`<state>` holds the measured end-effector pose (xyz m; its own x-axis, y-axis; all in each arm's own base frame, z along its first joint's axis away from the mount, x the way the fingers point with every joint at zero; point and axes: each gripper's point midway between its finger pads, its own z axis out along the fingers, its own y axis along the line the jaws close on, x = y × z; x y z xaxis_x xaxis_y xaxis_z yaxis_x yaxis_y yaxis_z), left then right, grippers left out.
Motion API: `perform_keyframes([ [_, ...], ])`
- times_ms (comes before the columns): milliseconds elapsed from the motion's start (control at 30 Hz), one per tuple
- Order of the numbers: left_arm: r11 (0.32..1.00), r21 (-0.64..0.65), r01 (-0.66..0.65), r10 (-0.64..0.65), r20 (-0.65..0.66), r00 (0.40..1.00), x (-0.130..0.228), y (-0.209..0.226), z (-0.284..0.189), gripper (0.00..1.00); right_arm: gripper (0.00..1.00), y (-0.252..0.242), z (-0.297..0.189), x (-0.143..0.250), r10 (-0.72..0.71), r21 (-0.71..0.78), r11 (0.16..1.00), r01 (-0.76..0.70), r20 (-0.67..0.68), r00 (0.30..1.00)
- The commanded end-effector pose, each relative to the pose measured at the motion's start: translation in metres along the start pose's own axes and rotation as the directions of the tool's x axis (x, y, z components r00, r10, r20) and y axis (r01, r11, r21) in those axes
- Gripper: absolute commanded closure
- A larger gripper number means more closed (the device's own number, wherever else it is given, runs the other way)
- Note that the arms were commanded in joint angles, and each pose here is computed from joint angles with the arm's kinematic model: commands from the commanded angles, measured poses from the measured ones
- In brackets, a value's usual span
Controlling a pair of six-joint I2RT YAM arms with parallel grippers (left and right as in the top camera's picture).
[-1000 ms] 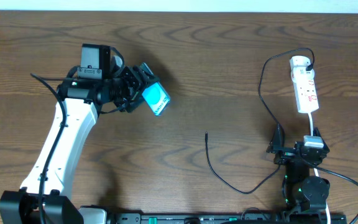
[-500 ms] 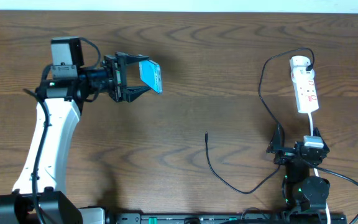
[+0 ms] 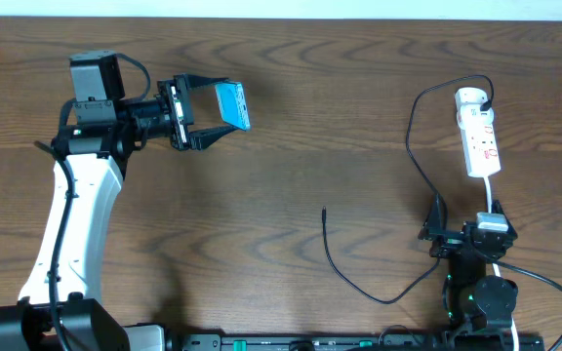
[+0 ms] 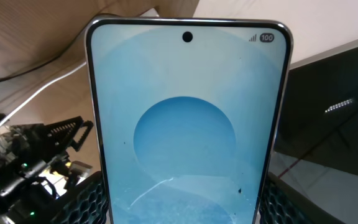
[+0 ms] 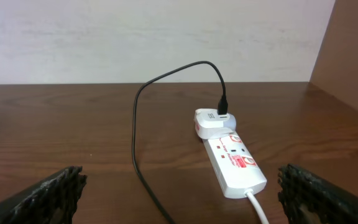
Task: Plug charger to phone and switch on socket
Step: 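Lift the phone with the left gripper and rotate it upright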
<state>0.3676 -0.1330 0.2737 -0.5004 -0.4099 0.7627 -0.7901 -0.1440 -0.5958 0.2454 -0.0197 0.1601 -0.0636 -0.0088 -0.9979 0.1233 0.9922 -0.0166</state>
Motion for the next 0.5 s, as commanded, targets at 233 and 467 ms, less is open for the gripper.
perform_keyframes([
  [233, 1.000, 0.018, -0.017, 0.017, -0.034, 0.999, 0.0178, -0.0101, -0.0056, 0.93, 0.01, -0.0019, -0.0001, 0.0006, 0.011, 0.008, 1.000, -0.011, -0.001, 1.000],
  [467, 0.998, 0.019, -0.055, 0.055, -0.032, 0.998, 0.0177, -0.0101, -0.0055, 0.93, 0.01, -0.0020, -0.0001, 0.0006, 0.011, 0.008, 1.000, -0.011, -0.001, 1.000],
])
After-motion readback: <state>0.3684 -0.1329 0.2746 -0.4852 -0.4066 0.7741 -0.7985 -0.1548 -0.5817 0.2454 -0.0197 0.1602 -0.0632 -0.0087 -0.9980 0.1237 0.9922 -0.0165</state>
